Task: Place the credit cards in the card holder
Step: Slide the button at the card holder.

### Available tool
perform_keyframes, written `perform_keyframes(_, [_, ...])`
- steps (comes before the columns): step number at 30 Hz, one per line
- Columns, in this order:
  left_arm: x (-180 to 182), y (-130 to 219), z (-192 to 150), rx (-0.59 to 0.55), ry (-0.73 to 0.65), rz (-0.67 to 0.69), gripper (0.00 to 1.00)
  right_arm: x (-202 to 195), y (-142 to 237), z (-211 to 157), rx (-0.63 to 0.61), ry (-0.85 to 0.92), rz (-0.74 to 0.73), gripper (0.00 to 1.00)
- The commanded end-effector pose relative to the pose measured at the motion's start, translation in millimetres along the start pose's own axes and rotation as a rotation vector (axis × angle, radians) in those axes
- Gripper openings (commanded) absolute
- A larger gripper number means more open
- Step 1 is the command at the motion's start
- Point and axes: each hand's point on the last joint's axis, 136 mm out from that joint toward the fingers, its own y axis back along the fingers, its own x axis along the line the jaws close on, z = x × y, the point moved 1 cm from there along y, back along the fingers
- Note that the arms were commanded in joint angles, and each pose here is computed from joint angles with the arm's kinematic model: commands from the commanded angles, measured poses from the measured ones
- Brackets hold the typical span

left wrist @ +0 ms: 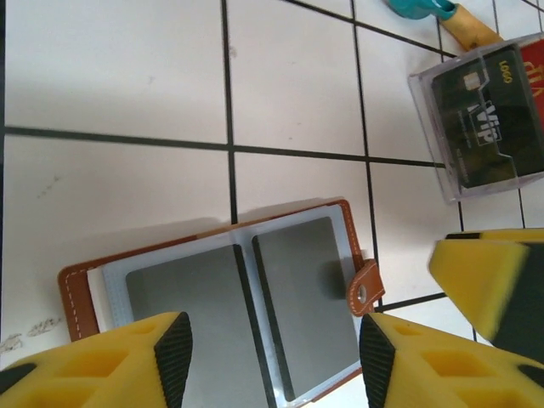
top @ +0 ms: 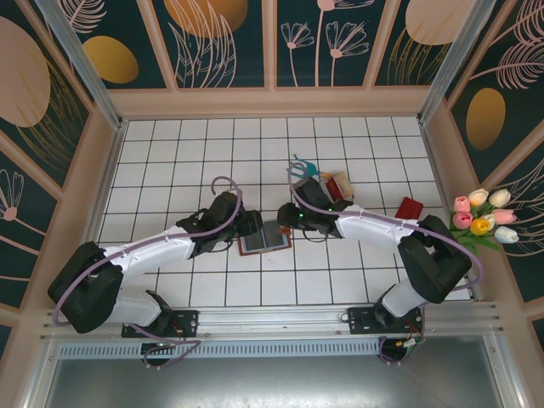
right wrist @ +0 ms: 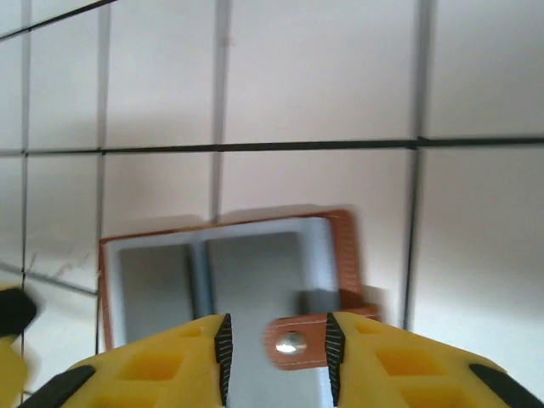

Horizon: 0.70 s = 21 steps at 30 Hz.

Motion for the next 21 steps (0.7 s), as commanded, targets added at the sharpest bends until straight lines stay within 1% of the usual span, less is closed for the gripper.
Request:
perform_keyframes(1, [-1.4, -3.8, -5.3, 0.02, 0.054, -0.057, 0.48, 14.1, -5.4, -12.4, 0.054, 0.11, -0.011, 0.27])
perform_keyframes(3, [8.0, -7.6, -9.7, 0.029, 0.071, -0.033, 0.41, 22.1, -11.6, -18.2, 0.075, 0.087, 0.014, 0.21])
perform_keyframes(4, [12.9, -9.4, -11.5, 0.032, 0.081, -0.019, 0.39, 24.7, -14.6, -21.0, 0.088, 0.079, 0.024, 0.19])
perform_keyframes(7, [23.3, -13.6, -18.2, 0.042, 0.089, 0.01, 0.34, 34.4, -26.4, -34.6, 0.135, 0.085, 0.061, 0.16])
perform_keyframes(9, [28.8, -17.4, -22.1, 0.051, 0.084, 0.026, 0.33, 37.3, -35.5, -43.8, 0.169, 0.096, 0.048, 0.15])
perform_keyframes(11, [32.1, -21.1, -25.9, 0.064, 0.079, 0.037, 0.32, 33.9, -43.1, -48.4, 0.184, 0.107, 0.0, 0.15])
perform_keyframes(14, [41.3, -24.8, -31.5, 0.075, 0.074, 0.069, 0.3, 17.9, -46.2, -43.6, 0.158, 0.099, -0.117, 0.14])
perform_keyframes(18, [59.7, -29.7, -41.1, 0.082, 0.08, 0.125, 0.29, -5.6, -37.4, -35.6, 0.109, 0.086, -0.236, 0.15])
perform_keyframes(21, [69.7, -34.5, -49.5, 0.103, 0.08, 0.155, 0.27, -23.2, -31.3, -33.6, 0.101, 0.056, -0.277, 0.15])
